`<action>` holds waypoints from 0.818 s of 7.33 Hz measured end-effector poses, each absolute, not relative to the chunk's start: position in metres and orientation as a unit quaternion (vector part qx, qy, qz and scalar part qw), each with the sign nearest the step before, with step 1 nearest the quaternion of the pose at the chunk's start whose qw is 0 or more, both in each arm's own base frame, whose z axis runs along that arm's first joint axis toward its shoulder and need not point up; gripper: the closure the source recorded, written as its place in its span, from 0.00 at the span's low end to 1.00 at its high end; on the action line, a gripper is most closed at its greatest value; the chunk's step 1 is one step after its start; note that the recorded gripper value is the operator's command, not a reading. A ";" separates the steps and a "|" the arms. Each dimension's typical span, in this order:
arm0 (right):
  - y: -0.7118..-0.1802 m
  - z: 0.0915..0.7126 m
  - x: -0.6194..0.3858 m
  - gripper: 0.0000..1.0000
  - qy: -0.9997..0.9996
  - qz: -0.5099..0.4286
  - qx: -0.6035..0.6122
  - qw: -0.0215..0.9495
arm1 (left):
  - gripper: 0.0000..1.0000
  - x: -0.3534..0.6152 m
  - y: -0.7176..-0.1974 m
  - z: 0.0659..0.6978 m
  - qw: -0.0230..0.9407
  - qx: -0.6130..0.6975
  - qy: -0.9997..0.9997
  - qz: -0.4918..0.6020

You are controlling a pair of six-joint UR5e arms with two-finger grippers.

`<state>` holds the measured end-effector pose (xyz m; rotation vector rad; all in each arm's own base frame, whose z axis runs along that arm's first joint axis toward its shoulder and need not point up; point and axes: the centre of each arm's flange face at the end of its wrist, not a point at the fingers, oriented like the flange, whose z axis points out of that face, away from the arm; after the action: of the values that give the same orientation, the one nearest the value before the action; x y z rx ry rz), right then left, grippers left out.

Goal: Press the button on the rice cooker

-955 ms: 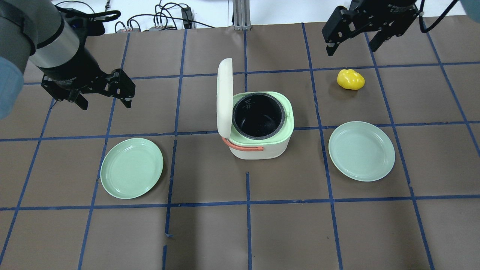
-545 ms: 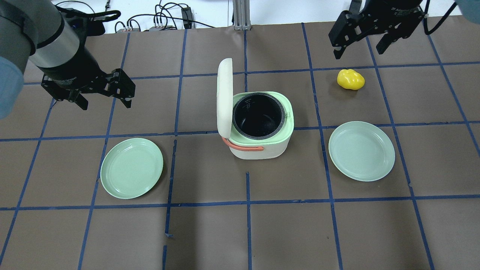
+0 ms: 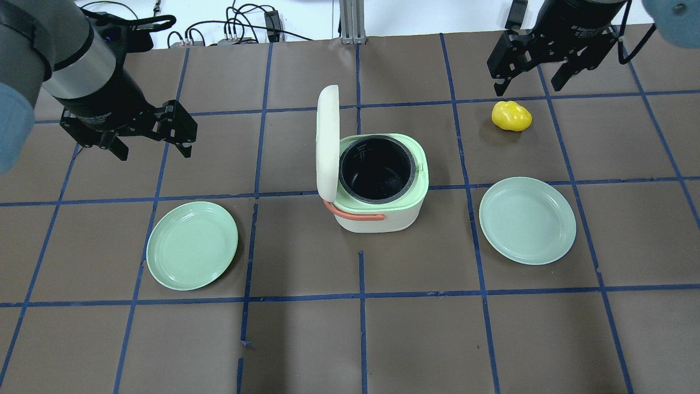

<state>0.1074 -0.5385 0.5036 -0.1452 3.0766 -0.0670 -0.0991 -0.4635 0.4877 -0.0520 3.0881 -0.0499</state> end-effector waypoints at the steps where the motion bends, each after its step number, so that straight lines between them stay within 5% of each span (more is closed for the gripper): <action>1: -0.538 0.506 0.109 0.00 0.998 -0.023 -0.048 0.034 | 0.00 -0.099 -0.464 0.488 0.026 -0.017 0.999 -0.016; 6: -0.533 0.508 0.119 0.00 0.997 -0.021 -0.061 0.038 | 0.00 -0.099 -0.464 0.488 0.026 -0.017 0.999 -0.017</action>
<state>0.1187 -0.5326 0.5080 -0.1867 3.0588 -0.0637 -0.0991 -0.4636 0.4878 -0.0523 3.0881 -0.0516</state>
